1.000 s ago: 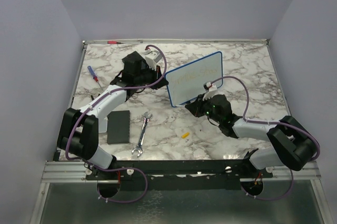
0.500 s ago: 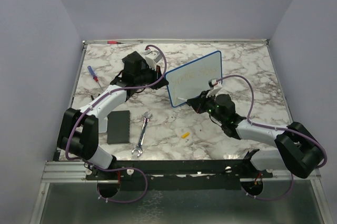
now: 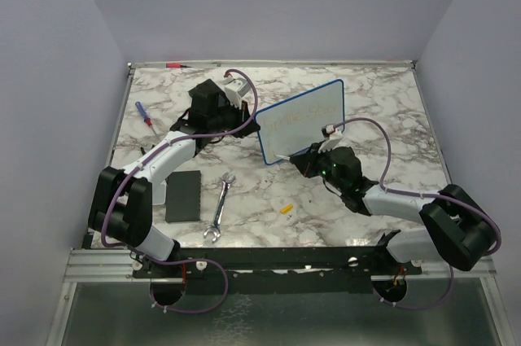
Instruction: Write a sentence on the whiteboard
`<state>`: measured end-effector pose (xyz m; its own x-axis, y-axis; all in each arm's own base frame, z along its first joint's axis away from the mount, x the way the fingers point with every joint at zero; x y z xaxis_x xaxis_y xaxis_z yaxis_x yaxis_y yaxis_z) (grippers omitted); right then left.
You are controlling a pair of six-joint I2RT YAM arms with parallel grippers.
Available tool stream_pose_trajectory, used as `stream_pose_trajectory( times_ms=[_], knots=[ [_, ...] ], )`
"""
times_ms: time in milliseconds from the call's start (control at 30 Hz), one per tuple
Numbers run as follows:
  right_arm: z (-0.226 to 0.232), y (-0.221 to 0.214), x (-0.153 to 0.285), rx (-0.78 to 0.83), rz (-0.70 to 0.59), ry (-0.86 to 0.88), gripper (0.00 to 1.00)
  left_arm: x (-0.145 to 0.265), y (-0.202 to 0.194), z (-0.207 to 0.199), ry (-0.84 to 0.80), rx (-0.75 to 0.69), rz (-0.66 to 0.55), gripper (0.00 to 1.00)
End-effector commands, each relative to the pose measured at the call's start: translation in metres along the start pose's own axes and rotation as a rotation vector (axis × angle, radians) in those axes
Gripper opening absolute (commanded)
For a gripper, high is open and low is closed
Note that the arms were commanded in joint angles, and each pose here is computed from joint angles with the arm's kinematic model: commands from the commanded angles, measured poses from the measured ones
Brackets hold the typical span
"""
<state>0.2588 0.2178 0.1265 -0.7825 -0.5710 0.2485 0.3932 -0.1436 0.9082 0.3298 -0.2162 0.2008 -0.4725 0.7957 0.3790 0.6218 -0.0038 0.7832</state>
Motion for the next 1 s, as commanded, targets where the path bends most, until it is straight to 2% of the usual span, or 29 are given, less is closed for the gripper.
stream_pose_trajectory(
  times_ms=[0, 267, 667, 967],
  knots=[
    [-0.019, -0.021, 0.002, 0.002, 0.037, -0.107, 0.01, 0.0, -0.008, -0.004, -0.005, 0.019, 0.044, 0.0],
    [-0.021, -0.023, 0.004, 0.001, 0.039, -0.113, 0.01, 0.0, -0.008, -0.004, -0.007, 0.021, 0.045, 0.0],
    [-0.012, 0.011, 0.021, 0.001, -0.059, -0.101, 0.01, 0.0, -0.008, -0.005, -0.01, 0.019, 0.045, 0.0],
    [-0.011, 0.024, 0.015, 0.02, -0.087, -0.12, 0.01, 0.0, -0.009, -0.006, -0.011, 0.019, 0.047, 0.0]
  ],
)
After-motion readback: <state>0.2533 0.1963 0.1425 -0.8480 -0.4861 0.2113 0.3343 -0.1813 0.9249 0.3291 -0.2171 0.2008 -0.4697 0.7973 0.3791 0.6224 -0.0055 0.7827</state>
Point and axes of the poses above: each gripper's point midway between its finger pads, its own x axis back along the fingers, its own z axis along the line the jaws close on, y = z × x, the point moved 5 cm from there along x, back along the fingers, and after that the axes turned 7 degrees about x, right-handed, at the moved point
